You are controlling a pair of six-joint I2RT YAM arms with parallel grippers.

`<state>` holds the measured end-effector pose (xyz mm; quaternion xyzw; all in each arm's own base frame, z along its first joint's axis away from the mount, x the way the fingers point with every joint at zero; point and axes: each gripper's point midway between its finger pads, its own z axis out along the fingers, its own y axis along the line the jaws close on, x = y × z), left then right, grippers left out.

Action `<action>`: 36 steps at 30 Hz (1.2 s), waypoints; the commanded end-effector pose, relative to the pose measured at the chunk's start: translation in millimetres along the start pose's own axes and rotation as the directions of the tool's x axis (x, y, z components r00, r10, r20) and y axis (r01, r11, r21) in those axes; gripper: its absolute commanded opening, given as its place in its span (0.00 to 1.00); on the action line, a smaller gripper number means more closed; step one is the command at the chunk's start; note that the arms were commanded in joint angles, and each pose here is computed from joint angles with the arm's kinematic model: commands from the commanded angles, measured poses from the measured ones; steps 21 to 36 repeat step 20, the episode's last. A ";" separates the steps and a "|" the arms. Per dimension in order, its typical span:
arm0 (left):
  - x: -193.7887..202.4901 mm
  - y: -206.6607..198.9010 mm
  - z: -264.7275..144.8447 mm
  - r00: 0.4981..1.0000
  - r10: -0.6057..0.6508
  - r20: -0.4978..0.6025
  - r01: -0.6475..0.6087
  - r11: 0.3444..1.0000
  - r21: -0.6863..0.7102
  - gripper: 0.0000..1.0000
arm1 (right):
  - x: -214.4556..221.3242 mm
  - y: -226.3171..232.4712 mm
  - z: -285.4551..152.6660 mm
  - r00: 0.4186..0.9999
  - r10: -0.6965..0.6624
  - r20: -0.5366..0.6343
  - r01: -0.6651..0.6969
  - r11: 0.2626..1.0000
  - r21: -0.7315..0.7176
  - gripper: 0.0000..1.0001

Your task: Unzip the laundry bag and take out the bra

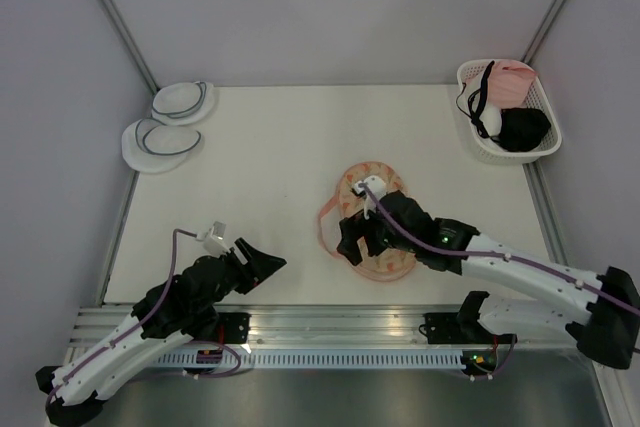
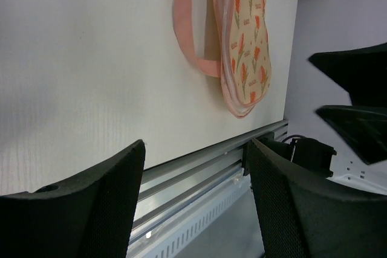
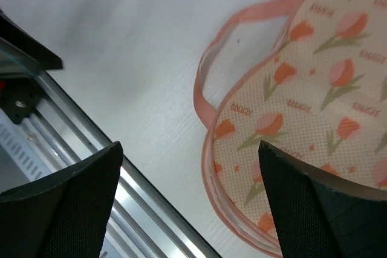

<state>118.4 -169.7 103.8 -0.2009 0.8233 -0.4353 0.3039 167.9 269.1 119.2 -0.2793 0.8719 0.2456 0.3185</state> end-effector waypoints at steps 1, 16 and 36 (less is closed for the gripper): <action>-7.9 -9.7 -4.9 0.999 -0.032 0.029 0.031 0.999 0.019 0.73 | -65.6 4.0 -47.5 0.946 0.096 0.311 -0.096 0.995 -0.014 0.98; -13.1 -40.9 -12.7 0.985 0.165 0.045 -0.170 0.975 0.142 0.93 | -77.9 -8.4 -112.9 0.851 0.162 0.500 -0.166 0.985 -0.036 0.98; -8.8 -45.6 -8.9 0.980 0.195 0.026 -0.197 0.968 0.157 1.00 | -72.7 -12.9 -106.5 0.864 0.166 0.475 -0.184 0.983 -0.009 0.98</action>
